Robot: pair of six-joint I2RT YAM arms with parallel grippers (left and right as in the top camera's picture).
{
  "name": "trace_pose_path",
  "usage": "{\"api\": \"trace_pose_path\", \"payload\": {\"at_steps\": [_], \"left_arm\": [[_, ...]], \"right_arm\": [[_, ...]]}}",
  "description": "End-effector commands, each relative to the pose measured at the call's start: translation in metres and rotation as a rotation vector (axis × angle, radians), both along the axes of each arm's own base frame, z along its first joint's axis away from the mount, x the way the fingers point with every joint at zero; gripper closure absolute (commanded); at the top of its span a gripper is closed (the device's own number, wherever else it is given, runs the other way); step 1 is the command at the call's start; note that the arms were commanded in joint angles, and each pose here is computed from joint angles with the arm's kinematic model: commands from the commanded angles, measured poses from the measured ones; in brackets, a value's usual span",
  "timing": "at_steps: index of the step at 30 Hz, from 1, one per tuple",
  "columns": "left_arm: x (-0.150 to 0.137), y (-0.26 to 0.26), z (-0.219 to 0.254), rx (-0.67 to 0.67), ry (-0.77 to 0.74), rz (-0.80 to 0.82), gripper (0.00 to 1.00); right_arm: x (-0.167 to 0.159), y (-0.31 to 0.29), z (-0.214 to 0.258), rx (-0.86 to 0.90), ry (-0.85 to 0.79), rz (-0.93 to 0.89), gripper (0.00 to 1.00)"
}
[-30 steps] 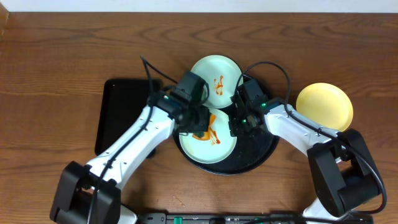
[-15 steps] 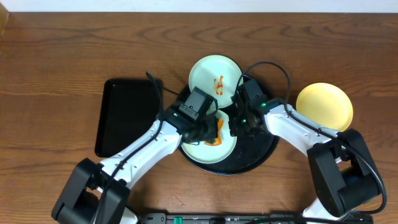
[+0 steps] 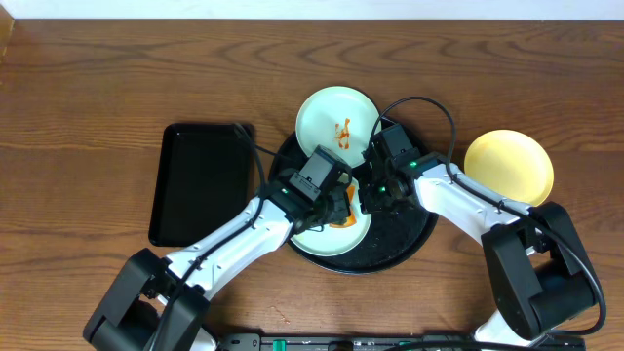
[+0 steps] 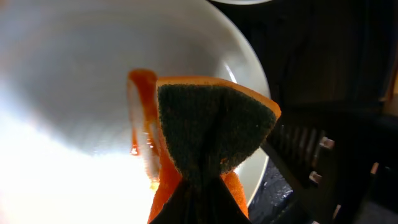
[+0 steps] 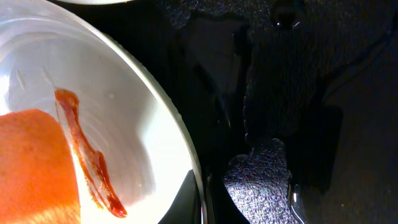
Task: Clean dirty plates on tray and stack at the side
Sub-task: 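Scrub the lower pale green plate with the sponge in the left gripper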
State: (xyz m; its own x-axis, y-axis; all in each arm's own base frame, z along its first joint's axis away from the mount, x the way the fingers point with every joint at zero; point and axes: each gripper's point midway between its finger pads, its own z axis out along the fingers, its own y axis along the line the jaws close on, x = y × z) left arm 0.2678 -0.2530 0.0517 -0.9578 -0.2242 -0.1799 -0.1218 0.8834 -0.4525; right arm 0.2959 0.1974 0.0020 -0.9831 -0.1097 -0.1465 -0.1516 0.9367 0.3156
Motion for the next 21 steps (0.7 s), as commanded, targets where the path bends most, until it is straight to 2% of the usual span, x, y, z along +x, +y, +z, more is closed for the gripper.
{"api": "trace_pose_path", "payload": {"at_steps": [1, 13, 16, 21], "left_arm": [[-0.004, 0.002, -0.013, 0.017, 0.040, 0.056, 0.92], [-0.013, -0.007, -0.040, 0.056, 0.087, 0.069, 0.93], [-0.010, 0.012, -0.054, 0.165, 0.068, 0.108, 0.93], [0.017, 0.052, -0.052, 0.360, -0.083, 0.137, 0.93]], "right_arm": [[0.001, -0.010, -0.012, -0.072, 0.004, -0.028, 0.99], [0.001, -0.010, -0.012, -0.072, 0.004, -0.027, 0.99], [0.001, -0.010, -0.012, -0.072, 0.005, -0.027, 0.99], [0.000, -0.011, -0.012, -0.074, 0.007, -0.027, 0.99]]}}
